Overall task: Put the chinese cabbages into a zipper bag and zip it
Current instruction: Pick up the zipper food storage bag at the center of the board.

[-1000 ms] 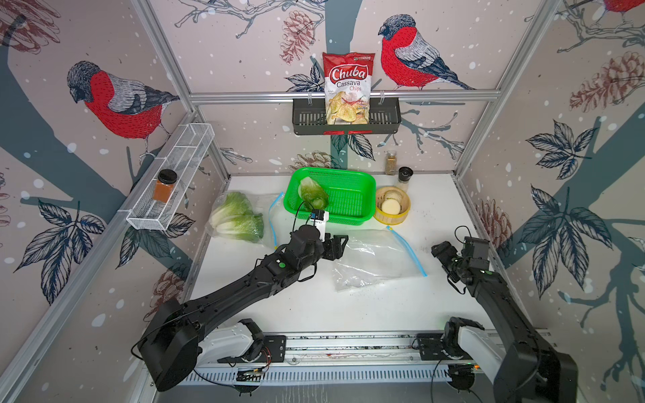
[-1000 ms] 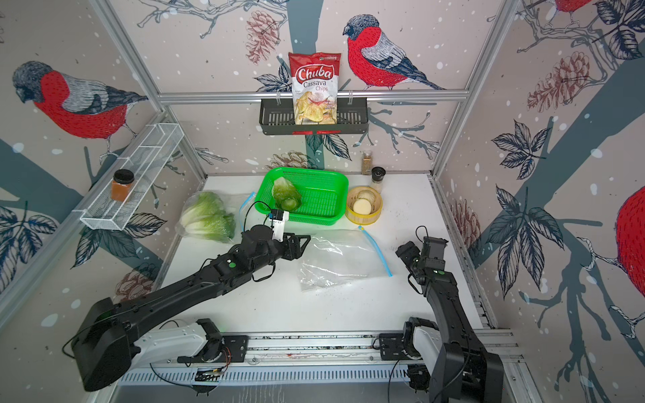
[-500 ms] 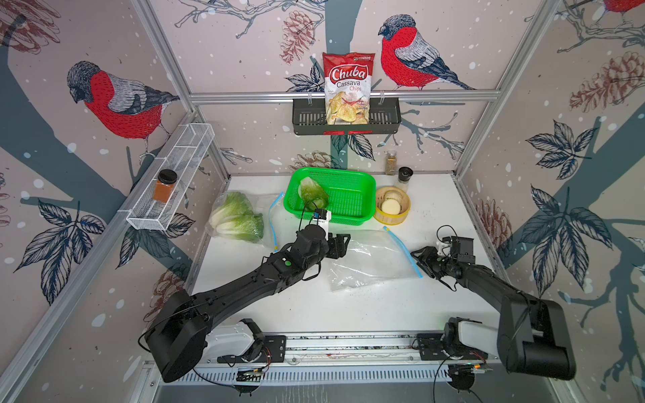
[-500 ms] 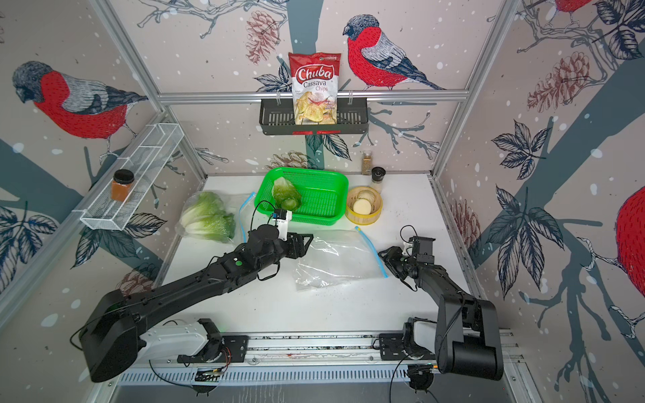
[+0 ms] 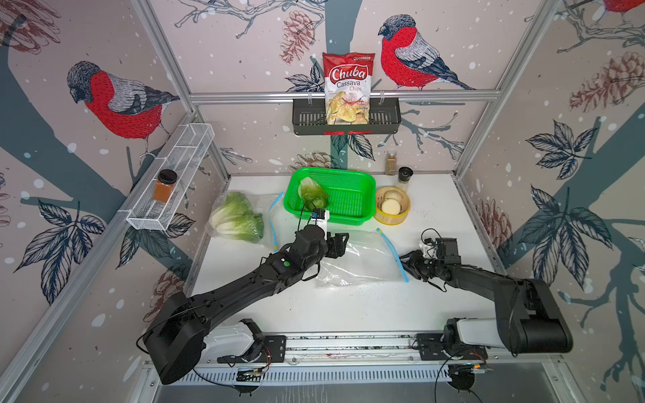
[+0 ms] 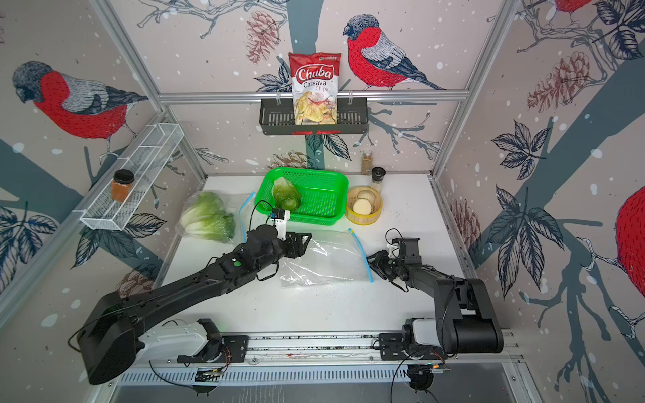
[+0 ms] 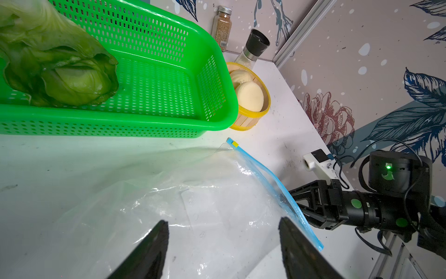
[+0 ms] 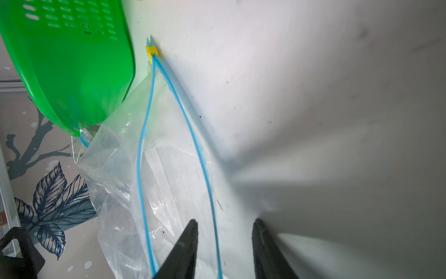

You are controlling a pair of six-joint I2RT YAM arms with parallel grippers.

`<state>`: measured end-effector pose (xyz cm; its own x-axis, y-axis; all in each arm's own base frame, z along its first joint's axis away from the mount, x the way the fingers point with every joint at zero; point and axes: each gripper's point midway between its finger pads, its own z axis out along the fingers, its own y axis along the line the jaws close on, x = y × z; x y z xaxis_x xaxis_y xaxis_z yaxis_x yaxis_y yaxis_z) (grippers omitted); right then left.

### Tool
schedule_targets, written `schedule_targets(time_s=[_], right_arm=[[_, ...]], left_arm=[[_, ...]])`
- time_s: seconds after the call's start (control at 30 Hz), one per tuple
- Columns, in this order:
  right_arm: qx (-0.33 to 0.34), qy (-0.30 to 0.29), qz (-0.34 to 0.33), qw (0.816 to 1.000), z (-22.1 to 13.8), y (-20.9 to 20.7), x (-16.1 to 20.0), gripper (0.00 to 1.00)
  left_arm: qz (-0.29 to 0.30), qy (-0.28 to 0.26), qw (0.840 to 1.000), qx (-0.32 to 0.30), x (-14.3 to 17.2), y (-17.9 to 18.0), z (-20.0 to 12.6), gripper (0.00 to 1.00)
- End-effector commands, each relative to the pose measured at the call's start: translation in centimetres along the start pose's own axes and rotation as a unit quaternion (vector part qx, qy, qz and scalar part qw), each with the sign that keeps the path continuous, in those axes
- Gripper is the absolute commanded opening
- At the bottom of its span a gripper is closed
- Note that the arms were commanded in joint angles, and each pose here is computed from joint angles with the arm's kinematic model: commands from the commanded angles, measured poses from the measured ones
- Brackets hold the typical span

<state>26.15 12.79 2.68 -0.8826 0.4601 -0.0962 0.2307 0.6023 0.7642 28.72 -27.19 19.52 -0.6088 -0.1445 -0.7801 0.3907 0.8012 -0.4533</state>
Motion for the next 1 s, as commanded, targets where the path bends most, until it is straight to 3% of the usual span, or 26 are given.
schedule_targets(time_s=[0.0, 0.27, 0.43, 0.7, 0.97], right_arm=[[-0.014, 0.004, 0.000, 1.000, 0.5, 0.6, 0.1, 0.31], [-0.035, 0.014, -0.029, 0.999, 1.4, 3.1, 0.9, 0.10], [-0.036, 0.003, -0.075, 0.997, 0.9, 6.0, 1.1, 0.03], [-0.045, -0.053, -0.180, 0.981, -1.8, 13.9, 1.5, 0.02], [-0.068, -0.094, -0.303, 0.946, -3.7, 24.0, 4.4, 0.02]], left_arm=[[0.002, -0.012, 1.000, -0.004, -0.5, 0.0, -0.1, 0.72], [0.004, -0.011, 1.000, -0.014, -0.5, 0.3, -0.1, 0.72], [0.005, -0.012, 1.000, -0.017, -1.1, 0.2, -0.6, 0.72], [0.006, 0.003, 0.999, -0.039, -2.0, 0.0, -2.1, 0.71], [0.018, -0.008, 0.999, -0.034, -5.5, -1.9, -6.0, 0.70]])
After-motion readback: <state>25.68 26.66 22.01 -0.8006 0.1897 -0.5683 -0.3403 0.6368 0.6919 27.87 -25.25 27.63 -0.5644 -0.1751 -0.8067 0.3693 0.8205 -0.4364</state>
